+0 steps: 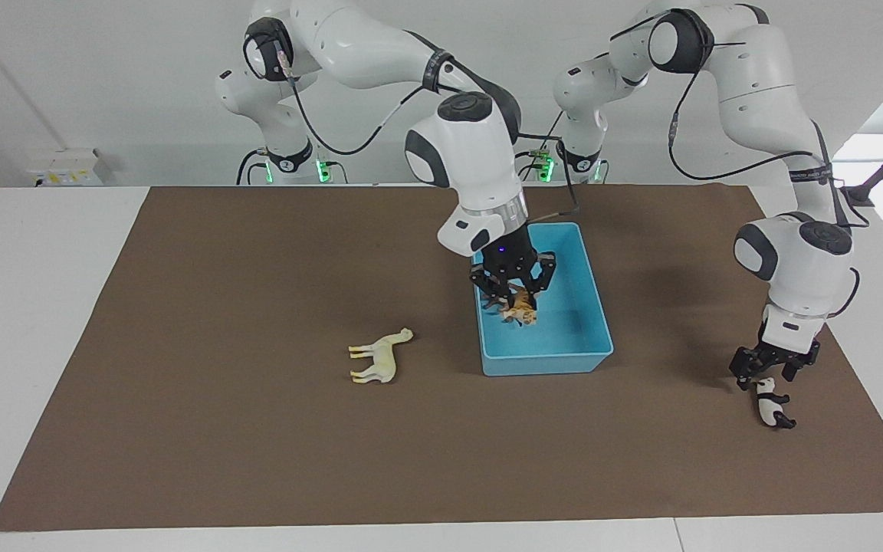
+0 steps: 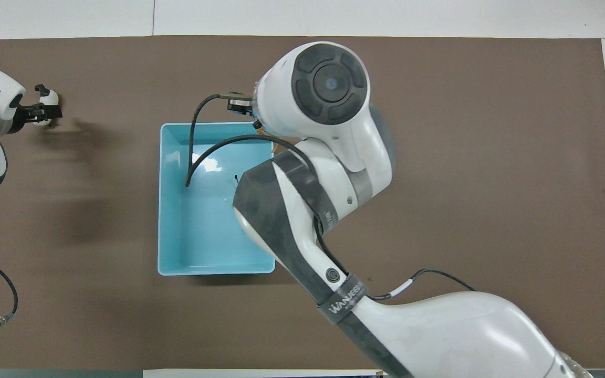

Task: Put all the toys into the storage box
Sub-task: 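Lower the orange toy into the box and open the right gripper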

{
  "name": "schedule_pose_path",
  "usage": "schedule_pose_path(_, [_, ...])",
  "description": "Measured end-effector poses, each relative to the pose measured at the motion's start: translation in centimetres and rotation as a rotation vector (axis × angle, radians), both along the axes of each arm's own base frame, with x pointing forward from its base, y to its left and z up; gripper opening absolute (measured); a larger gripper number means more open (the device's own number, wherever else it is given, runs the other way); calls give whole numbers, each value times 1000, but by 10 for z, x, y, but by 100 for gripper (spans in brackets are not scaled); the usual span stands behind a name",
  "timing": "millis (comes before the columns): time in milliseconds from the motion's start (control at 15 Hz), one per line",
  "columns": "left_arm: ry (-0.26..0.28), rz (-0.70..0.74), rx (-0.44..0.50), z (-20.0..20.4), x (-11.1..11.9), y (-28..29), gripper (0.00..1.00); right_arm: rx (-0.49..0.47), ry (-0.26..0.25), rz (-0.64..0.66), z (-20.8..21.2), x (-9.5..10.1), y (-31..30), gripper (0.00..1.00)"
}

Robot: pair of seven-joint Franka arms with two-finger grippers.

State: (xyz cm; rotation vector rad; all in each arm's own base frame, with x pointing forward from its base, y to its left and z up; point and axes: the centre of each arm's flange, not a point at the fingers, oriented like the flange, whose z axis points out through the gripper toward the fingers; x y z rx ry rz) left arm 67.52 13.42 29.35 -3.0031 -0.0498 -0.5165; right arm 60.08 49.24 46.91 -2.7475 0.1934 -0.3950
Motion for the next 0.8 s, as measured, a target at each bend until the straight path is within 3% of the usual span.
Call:
schedule_pose_path(67, [6,-1,-2,-5,-3,0,100,13,0,-8,-18,-8,16,33])
schedule_pose_path(133, [11,-2,-3,-8,-5,-1,96,21,8,-21,-33,-15,28,39])
schedule_pose_path(200, [12,-2,-3,-8,-5,-1,96,23,27,-40,-42,-20,36,50])
schedule_pose_path(267, [12,-2,-3,-8,-5,-1,88,22,47,-62,-46,-23,39,59])
schedule_pose_path(533, [18,0,0,1,-3,0,38,-18,89,-119,-33,-11,18,99])
schedule_pose_path(800, [32,7,4,17,5,3,6,-148,123,-178,-22,37,-64,100])
